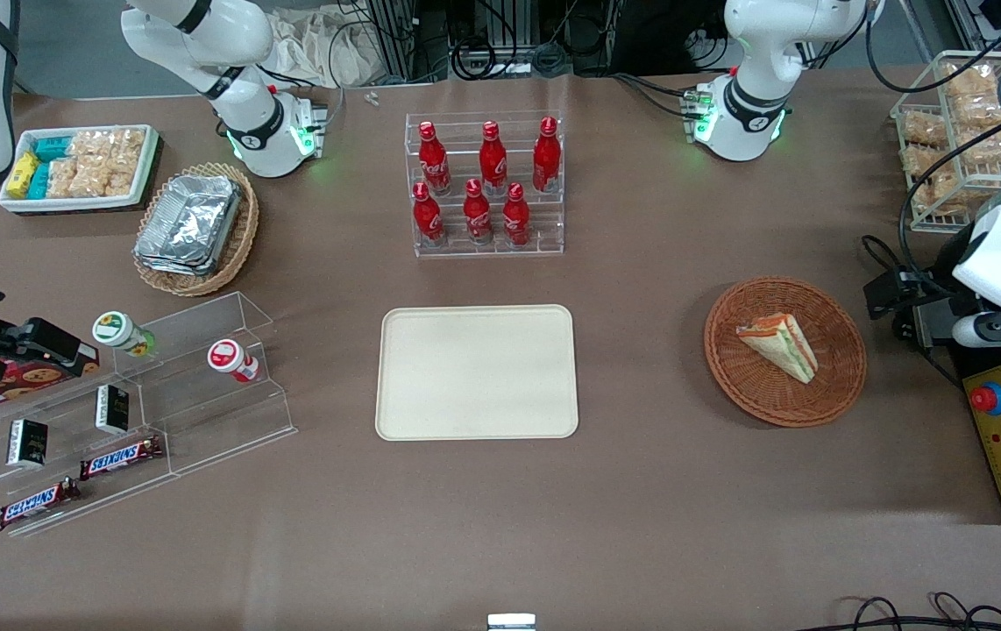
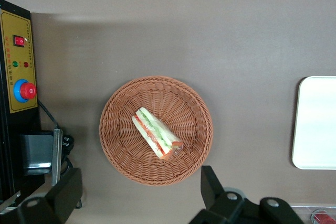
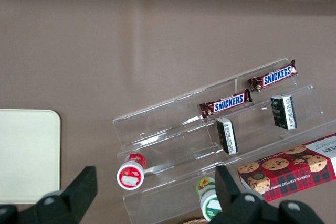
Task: Place sandwich from basket to tray
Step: 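Move the left gripper toward the sandwich in the wicker basket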
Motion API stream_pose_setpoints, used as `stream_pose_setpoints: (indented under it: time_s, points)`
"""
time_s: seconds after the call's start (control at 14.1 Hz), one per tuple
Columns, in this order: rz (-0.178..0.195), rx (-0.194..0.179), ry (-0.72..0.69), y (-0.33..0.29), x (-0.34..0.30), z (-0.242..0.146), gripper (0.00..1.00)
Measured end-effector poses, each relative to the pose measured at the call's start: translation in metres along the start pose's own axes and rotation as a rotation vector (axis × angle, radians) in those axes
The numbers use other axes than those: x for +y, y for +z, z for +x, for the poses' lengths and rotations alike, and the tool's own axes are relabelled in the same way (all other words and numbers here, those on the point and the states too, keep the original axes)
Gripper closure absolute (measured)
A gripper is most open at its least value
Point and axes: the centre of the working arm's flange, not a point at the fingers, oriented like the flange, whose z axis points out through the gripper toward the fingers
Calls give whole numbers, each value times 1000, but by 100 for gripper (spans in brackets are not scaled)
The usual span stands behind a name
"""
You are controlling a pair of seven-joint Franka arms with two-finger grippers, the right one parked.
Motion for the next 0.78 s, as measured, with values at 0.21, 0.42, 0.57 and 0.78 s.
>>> stream_pose_setpoints:
  time_s: [0.21, 0.42, 0.57, 0.78]
  points:
    - [0, -11, -1, 5, -1, 2, 0]
    - [4, -46, -53, 22, -1, 5, 0]
    - [10, -64, -208, 44, -1, 7, 0]
    - [19, -66, -484, 88, 3, 7, 0]
